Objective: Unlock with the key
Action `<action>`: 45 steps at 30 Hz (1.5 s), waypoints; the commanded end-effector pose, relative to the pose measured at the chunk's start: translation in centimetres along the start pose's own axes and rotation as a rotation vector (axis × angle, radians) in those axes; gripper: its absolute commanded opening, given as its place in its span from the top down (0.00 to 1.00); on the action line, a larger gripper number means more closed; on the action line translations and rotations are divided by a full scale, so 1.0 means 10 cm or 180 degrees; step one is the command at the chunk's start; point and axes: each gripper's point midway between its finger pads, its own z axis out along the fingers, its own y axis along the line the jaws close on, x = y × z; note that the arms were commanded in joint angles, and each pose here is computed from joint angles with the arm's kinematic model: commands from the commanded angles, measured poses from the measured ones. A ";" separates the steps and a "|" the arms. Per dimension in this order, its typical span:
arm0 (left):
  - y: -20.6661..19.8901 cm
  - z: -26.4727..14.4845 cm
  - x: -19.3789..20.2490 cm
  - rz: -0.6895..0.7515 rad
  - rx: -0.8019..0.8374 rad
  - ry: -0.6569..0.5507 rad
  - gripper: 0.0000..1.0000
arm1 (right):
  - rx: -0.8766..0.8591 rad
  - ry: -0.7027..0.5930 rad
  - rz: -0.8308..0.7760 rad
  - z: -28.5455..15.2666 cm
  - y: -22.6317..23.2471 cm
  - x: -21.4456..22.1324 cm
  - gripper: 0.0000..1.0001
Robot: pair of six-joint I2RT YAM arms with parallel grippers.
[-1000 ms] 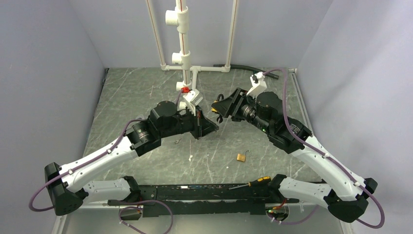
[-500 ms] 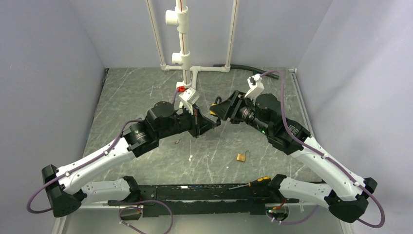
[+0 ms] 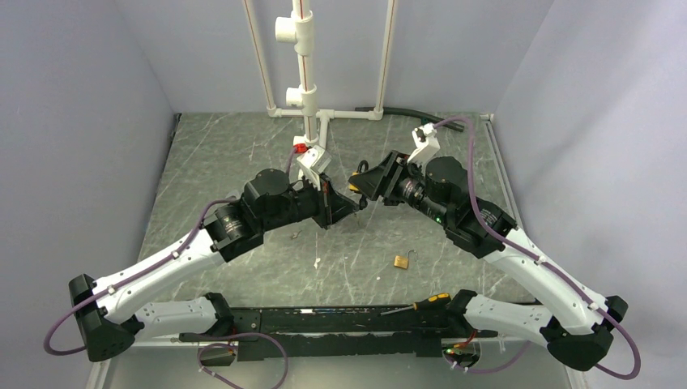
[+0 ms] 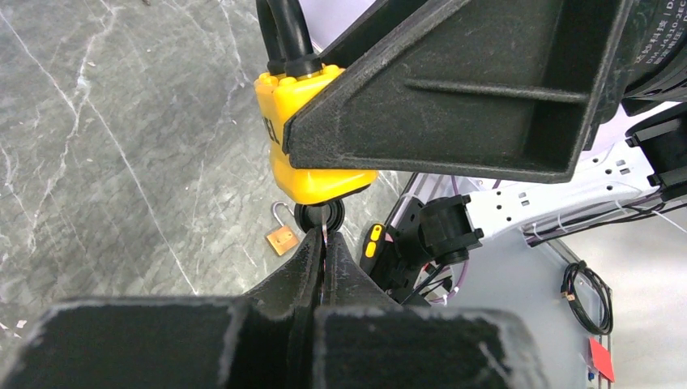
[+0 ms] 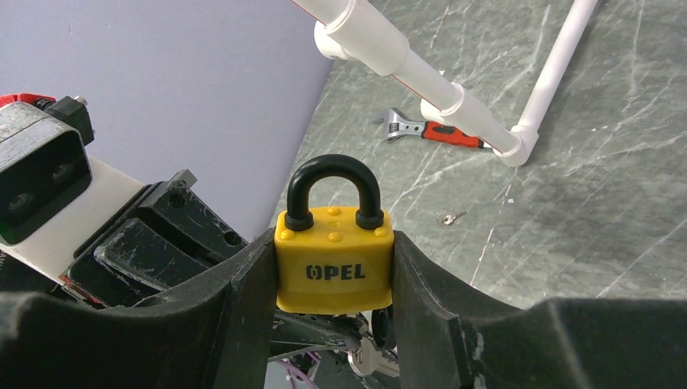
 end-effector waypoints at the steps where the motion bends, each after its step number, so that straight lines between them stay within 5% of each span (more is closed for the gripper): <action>1: -0.13 -0.09 -0.31 -0.0011 0.0084 -0.0340 1.00 | -0.0333 -0.0166 -0.0019 -0.08 0.26 -0.15 1.00; 28: 0.08 -0.11 -0.37 -0.0088 -0.0272 -0.0536 1.00 | -0.0210 -0.0160 -0.0083 -0.01 0.22 -0.02 1.00; 45: -0.13 -0.14 -0.39 -0.0030 0.0101 -0.0564 1.00 | -0.0194 -0.0226 -0.0136 0.04 0.23 -0.06 1.00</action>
